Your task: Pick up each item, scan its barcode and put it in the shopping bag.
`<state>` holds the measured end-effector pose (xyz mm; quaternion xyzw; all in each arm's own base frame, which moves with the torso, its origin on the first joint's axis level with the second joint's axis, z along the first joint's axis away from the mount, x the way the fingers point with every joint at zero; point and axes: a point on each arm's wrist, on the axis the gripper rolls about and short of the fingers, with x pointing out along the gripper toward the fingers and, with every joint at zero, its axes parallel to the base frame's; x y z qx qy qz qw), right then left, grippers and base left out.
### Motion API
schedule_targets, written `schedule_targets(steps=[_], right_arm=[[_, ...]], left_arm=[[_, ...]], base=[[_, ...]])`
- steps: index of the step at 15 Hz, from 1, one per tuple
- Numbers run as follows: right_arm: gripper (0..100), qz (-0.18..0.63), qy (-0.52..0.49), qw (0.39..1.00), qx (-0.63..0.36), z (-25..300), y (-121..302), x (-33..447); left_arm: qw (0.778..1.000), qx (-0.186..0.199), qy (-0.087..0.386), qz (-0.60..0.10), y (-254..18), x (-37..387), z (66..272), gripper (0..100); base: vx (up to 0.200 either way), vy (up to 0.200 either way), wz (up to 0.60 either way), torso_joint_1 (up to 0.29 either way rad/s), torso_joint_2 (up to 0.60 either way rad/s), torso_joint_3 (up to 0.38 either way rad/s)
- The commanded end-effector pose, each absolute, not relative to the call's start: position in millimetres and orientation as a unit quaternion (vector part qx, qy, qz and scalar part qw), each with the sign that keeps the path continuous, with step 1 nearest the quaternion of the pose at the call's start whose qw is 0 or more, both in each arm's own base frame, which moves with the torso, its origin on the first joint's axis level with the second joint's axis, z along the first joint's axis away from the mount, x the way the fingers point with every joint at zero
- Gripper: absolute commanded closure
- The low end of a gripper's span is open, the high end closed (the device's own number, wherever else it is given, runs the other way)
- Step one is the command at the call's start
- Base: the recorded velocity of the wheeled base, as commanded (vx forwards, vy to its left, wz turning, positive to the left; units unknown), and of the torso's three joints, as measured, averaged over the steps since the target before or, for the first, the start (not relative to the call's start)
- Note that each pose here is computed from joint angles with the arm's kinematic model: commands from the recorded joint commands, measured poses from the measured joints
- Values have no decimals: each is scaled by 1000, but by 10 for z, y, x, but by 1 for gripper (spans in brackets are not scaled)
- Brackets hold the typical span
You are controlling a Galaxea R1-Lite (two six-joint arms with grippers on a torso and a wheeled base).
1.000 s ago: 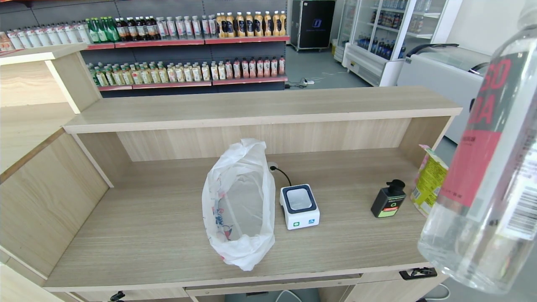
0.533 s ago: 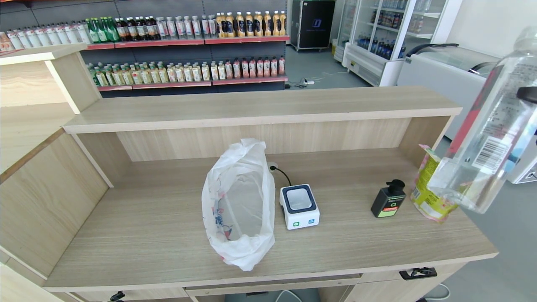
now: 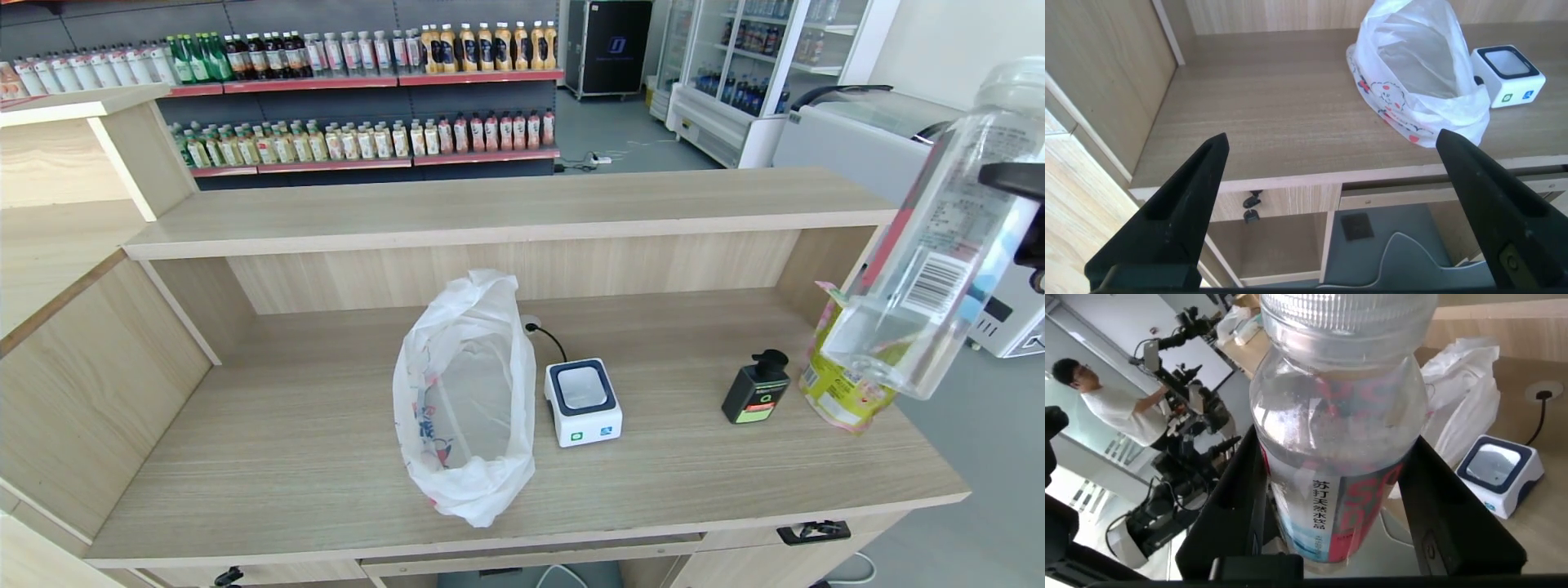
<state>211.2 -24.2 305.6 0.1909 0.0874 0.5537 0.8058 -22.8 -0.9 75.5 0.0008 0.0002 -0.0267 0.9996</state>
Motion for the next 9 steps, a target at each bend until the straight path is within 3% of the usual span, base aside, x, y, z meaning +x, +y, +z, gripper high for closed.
schedule_targets(steps=[1, 5, 9], right_arm=[[100, 562, 83, 800, 195, 3173, -122, 2084], [100, 519, 63, 818, 240, 3123, 85, 2081], [100, 437, -5, 894, 102, 2868, 136, 2259]], left_arm=[[1000, 1, 1, -27, -9, -227, 755, 0], [1000, 1, 1, -27, -9, -227, 755, 0], [1000, 1, 1, -27, -9, -227, 755, 0]], base=[[0, 0, 0, 0, 0, 0], [0, 0, 0, 0, 0, 0], [0, 0, 0, 0, 0, 0]])
